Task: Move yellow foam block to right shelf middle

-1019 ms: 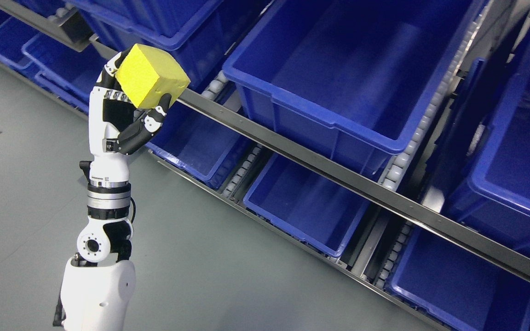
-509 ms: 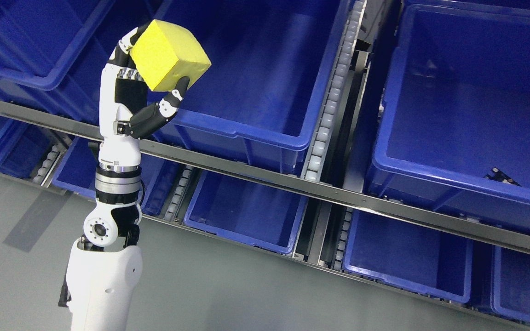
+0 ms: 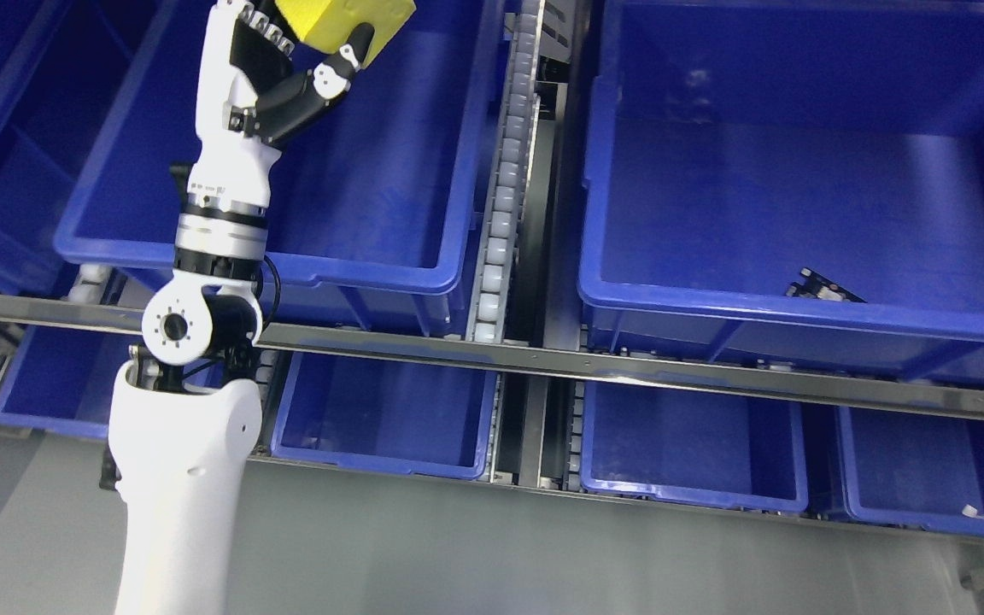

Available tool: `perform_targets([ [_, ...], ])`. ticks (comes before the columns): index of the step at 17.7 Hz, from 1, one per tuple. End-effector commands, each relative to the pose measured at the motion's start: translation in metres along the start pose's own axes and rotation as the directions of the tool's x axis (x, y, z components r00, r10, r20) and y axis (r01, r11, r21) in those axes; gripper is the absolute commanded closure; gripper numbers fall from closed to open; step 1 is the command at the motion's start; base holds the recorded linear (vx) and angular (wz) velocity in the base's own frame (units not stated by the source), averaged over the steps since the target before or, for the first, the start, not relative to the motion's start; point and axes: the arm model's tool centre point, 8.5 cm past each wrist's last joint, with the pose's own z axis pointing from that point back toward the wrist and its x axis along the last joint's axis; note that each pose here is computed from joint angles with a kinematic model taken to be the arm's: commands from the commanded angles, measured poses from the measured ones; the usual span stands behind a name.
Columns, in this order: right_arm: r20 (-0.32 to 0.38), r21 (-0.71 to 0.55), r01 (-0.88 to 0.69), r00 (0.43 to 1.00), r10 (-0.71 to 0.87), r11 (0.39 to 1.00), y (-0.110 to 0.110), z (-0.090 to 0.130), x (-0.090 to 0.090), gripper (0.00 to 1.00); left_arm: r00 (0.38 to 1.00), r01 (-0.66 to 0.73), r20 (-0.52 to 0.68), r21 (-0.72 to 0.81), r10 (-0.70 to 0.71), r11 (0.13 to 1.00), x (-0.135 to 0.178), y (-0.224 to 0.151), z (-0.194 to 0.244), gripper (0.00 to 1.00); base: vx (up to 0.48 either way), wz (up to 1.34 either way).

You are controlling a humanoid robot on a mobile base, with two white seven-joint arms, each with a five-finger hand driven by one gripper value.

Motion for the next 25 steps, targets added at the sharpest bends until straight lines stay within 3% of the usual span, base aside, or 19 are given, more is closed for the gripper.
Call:
perform_targets([
  [1,0.021,-0.017,-0.002,1.000,0.002,1.000,-0.011,-0.001,0.008,0.00,0.987,0.065,-0.154,0.143,-0.042,0.988,0.024,0.019,-0.036,0.59,0.016,-0.24],
  [6,0.023,-0.017,-0.002,1.000,0.002,1.000,-0.011,-0.001,0.009,0.00,0.965,0.115,-0.261,0.286,-0.038,0.951,0.030,0.037,-0.050,0.56,0.012,-0.18],
  [8,0.021,-0.017,-0.002,1.000,0.002,1.000,-0.011,-0.001,0.008,0.00,0.944,0.145,-0.330,0.345,-0.025,0.927,0.024,0.048,-0.045,0.43,0.005,-0.05],
  [10,0.023,-0.017,-0.002,1.000,0.002,1.000,-0.011,-0.001,0.009,0.00,0.922,0.162,-0.386,0.341,-0.019,0.926,0.018,0.048,-0.042,0.23,0.000,0.00],
  [11,0.021,-0.017,-0.002,1.000,0.002,1.000,-0.011,-0.001,0.008,0.00,0.908,0.171,-0.418,0.335,-0.017,0.926,0.014,0.048,-0.040,0.08,0.000,0.00],
  [12,0.021,-0.017,-0.002,1.000,0.002,1.000,-0.011,-0.001,0.008,0.00,0.905,0.173,-0.424,0.334,-0.016,0.926,0.014,0.048,-0.041,0.01,0.000,0.00],
  [16,0.023,-0.017,-0.002,1.000,0.002,1.000,-0.011,-0.001,0.009,0.00,0.911,0.166,-0.413,0.333,-0.015,0.928,0.018,0.048,-0.043,0.00,0.000,0.00],
  [21,0.023,-0.017,-0.002,1.000,0.002,1.000,-0.011,-0.001,0.009,0.00,0.990,0.061,-0.141,0.259,-0.025,0.964,0.041,0.055,-0.043,0.00,0.000,0.00],
  [23,0.023,-0.017,-0.002,1.000,0.002,1.000,-0.011,-0.001,0.009,0.00,0.999,0.043,-0.009,0.147,-0.042,0.988,0.042,0.053,-0.025,0.00,0.000,0.00],
  [25,0.021,-0.017,0.000,1.000,0.001,1.000,-0.011,-0.001,0.008,0.00,0.997,0.050,0.058,0.133,-0.058,0.990,0.039,0.060,-0.006,0.00,0.000,0.00],
])
